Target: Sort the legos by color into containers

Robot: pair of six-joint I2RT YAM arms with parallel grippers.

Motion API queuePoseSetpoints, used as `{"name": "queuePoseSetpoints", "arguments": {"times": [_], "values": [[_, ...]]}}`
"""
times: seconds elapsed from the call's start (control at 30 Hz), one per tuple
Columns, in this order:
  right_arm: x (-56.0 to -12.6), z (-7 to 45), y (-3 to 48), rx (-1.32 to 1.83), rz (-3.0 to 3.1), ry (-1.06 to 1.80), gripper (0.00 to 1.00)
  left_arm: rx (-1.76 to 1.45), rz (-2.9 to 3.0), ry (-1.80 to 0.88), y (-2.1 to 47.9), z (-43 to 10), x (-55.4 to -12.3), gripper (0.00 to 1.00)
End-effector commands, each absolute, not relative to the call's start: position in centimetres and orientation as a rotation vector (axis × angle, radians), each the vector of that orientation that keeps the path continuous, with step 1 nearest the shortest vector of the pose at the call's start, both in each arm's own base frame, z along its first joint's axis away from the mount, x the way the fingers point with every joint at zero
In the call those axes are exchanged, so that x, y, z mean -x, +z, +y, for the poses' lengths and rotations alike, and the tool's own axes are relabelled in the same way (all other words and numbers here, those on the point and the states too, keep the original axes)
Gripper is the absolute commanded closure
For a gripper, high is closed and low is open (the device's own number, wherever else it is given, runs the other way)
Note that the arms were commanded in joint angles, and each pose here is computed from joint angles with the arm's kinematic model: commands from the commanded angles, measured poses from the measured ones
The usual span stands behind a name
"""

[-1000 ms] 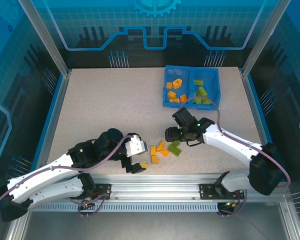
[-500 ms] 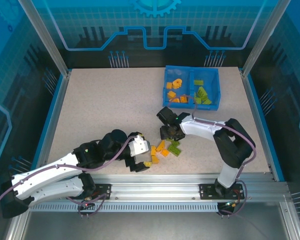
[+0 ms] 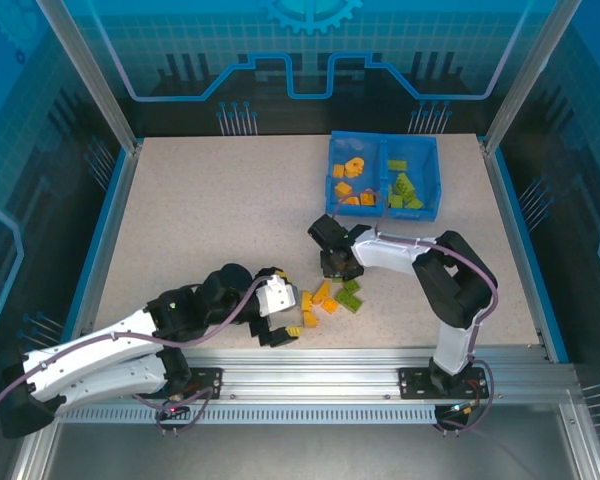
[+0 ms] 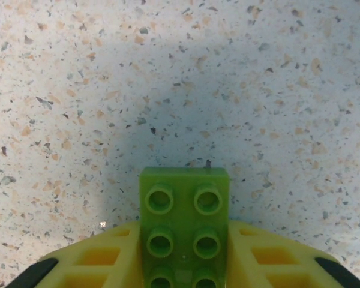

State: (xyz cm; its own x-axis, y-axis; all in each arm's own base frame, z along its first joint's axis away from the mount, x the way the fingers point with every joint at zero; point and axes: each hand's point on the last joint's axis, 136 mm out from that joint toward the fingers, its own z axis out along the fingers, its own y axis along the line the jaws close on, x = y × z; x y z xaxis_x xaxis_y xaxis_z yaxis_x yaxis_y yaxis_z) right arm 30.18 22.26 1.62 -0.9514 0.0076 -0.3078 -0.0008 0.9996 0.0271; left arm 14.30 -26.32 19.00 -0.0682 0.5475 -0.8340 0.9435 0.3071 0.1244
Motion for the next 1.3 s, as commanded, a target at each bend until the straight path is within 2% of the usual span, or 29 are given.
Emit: {"name": "queuePoseSetpoints", "arguments": {"times": [0.0,0.17,0.3,0.43,0.57,0.73,0.97,1.07,1.13,1.2,1.27], "values": [[-28.9,21.7,1.5,-0.01,2.842,0.026,0.69,-1.333,1.645,-0.652,20.6,-27.1,-13.8,0.01],[-30.4,21.4,6.8,-0.014,2.697,0.105,0.7,-1.283,1.624,-0.653,21.4,-27.1,-14.2,0.01],[-31.7,19.1,12.0,-0.051,2.553,0.105,0.7,-1.256,1.619,-0.671,21.9,-27.4,-14.3,0.01],[-34.5,14.1,17.1,-0.119,2.399,0.036,0.69,-1.248,1.607,-0.663,22.3,-27.5,-14.6,0.01],[-39.9,8.5,20.3,-0.197,2.307,-0.034,0.69,-1.242,1.595,-0.65,22.7,-27.6,-14.8,0.01],[-47.1,3.2,19.3,-0.29,2.341,-0.141,0.7,-1.2,1.639,-0.65,22.8,-27.5,-15.1,0.01],[-54.2,0.3,15.4,-0.355,2.422,-0.179,0.69,-0.997,1.836,-0.626,22.3,-26.0,-16.7,0.01],[-55.8,-0.3,14.3,-0.39,2.46,-0.16,0.62,-0.929,1.919,-0.614,21.9,-25.8,-17.3,0.01],[-56.6,-0.4,14.1,-0.383,2.494,-0.135,0.52,-0.886,1.974,-0.596,21.6,-25.6,-17.8,0.01],[-56.5,0.0,14.5,-0.368,2.525,-0.124,0.44,-0.834,2.008,-0.587,21.4,-25.6,-18.3,0.01],[-56.1,0.3,15.4,-0.369,2.525,-0.104,0.4,-0.757,2.038,-0.58,21.1,-25.5,-19.0,0.01]]}}
